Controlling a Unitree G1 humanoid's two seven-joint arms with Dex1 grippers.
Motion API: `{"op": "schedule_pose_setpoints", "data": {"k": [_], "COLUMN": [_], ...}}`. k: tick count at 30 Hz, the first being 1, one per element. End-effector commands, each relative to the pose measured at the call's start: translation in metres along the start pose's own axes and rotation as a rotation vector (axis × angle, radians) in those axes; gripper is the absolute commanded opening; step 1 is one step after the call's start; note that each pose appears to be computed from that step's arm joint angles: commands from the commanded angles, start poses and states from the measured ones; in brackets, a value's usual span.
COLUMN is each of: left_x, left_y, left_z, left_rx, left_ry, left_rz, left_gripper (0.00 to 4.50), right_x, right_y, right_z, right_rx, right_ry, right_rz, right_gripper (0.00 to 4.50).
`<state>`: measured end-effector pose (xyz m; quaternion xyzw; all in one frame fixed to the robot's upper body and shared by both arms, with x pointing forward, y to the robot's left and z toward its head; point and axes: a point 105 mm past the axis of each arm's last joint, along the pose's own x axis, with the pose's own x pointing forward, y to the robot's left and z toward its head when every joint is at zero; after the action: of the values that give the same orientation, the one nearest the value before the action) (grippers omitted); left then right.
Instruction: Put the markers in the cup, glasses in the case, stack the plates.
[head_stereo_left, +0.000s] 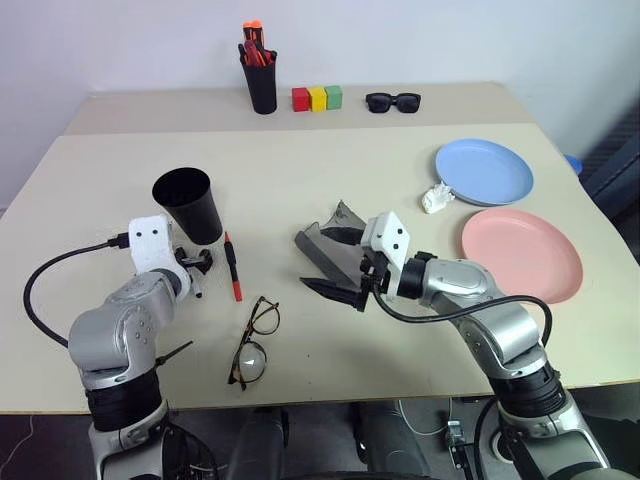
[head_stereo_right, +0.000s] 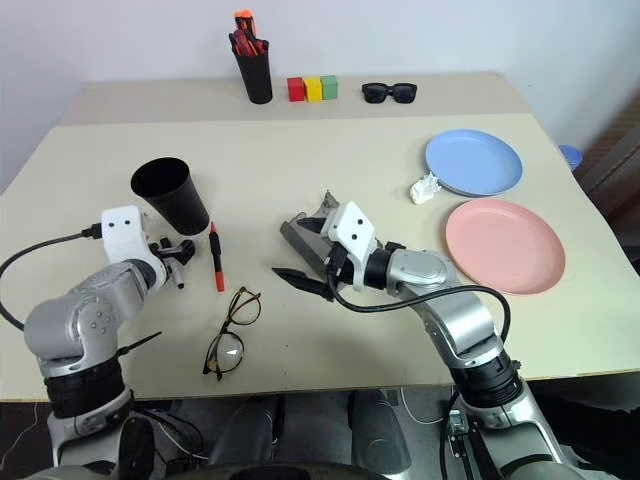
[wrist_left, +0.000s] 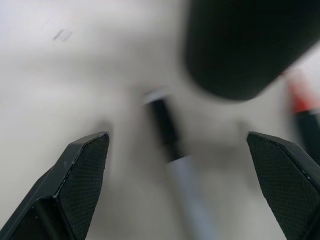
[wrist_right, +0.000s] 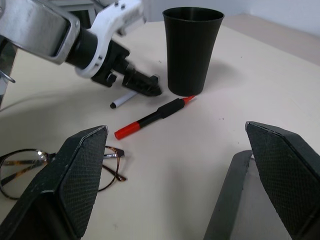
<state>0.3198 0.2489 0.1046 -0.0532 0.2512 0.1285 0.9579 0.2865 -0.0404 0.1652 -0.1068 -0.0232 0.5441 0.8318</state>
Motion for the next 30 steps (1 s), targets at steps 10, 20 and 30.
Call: {"op": "schedule_pose_setpoints", "data": {"k": [10, 20, 30], "left_x": [0.006, -0.067, -0.065], "left_y": [0.029, 0.073, -0.049], "left_z": [0.007, 0.146, 0.184], "left_rx": [-0.051, -0.036, 0.255], "left_ry": [0.003, -0.827, -1.020], "left_rz": [0.162, 0.338, -0.174], "left_gripper": [0.18, 0.08, 0.08], "right_x": [-0.003, 0.005, 0.021], "right_y": [0.002, -0.008, -0.036], "right_z": [0.012, 0.041, 0.067], "right_rx": [-0.049, -0.034, -0.008], "right_ry": [-0.028, -0.152, -0.281], "right_rz": [-0.013, -0.029, -0.193], "right_gripper": [4.50, 4.50, 4.50]}}
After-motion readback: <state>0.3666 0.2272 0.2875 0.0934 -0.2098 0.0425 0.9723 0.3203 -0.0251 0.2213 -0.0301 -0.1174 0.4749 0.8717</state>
